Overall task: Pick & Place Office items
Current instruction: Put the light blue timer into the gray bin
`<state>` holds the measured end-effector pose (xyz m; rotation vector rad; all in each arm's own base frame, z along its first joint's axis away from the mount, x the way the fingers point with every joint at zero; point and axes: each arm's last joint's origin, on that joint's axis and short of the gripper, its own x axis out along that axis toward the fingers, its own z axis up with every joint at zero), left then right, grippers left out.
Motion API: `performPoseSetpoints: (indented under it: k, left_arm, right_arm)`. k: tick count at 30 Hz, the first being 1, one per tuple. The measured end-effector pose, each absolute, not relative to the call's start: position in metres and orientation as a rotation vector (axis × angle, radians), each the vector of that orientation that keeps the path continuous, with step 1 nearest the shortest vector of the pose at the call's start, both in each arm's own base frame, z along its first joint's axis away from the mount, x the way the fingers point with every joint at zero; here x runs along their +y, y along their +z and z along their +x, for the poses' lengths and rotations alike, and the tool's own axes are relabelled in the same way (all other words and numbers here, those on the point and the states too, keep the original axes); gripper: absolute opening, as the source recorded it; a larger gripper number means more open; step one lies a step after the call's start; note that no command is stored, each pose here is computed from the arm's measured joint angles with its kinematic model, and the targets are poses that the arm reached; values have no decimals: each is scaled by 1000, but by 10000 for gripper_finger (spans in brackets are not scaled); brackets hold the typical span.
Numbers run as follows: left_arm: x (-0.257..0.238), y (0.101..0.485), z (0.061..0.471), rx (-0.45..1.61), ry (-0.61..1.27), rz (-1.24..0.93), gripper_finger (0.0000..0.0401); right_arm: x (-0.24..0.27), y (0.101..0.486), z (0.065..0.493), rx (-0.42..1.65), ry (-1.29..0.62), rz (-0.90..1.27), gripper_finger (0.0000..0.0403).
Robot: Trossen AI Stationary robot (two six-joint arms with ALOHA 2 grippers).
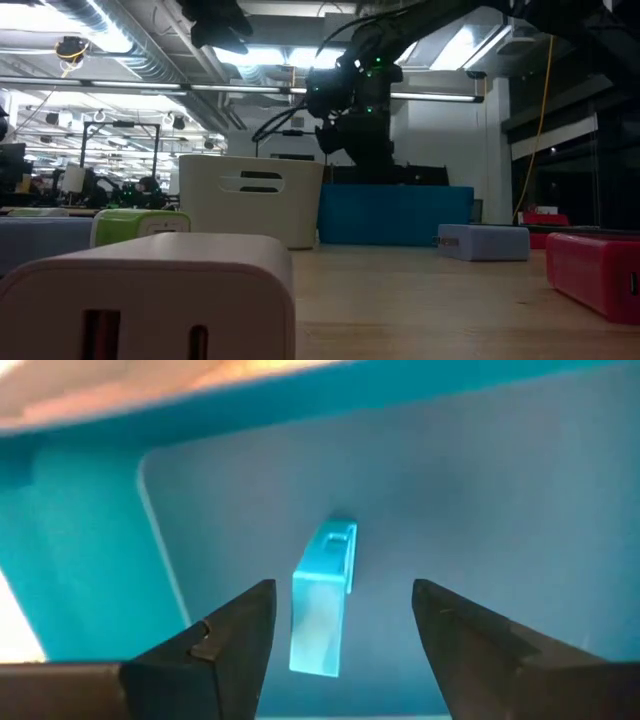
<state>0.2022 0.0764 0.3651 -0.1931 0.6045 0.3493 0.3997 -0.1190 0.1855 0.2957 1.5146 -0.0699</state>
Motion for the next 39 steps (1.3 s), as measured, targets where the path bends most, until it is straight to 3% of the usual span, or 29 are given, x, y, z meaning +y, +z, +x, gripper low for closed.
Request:
performPoseSetpoints:
  k: [9,13,18,29,34,39]
  left_arm:
    - [76,365,202,607,348,-187,258]
    - [78,365,202,606,355,-189,258]
    - [82,365,200,606,373,-194,258]
    - [90,365,197,606,405,-188,258]
    - [103,369,192,557,450,-185,258]
    - [118,391,175,347,504,-195,256]
  right_arm:
    - [-120,177,399,1502,-79,287,224]
    - [-122,177,400,1486,-87,297,169]
    - [-128,177,398,1484,-114,326,62]
    - [-142,195,401,1393,-112,470,62]
    - [-147,245,408,1271,-98,457,62]
    - [-147,296,412,1154,-82,452,62]
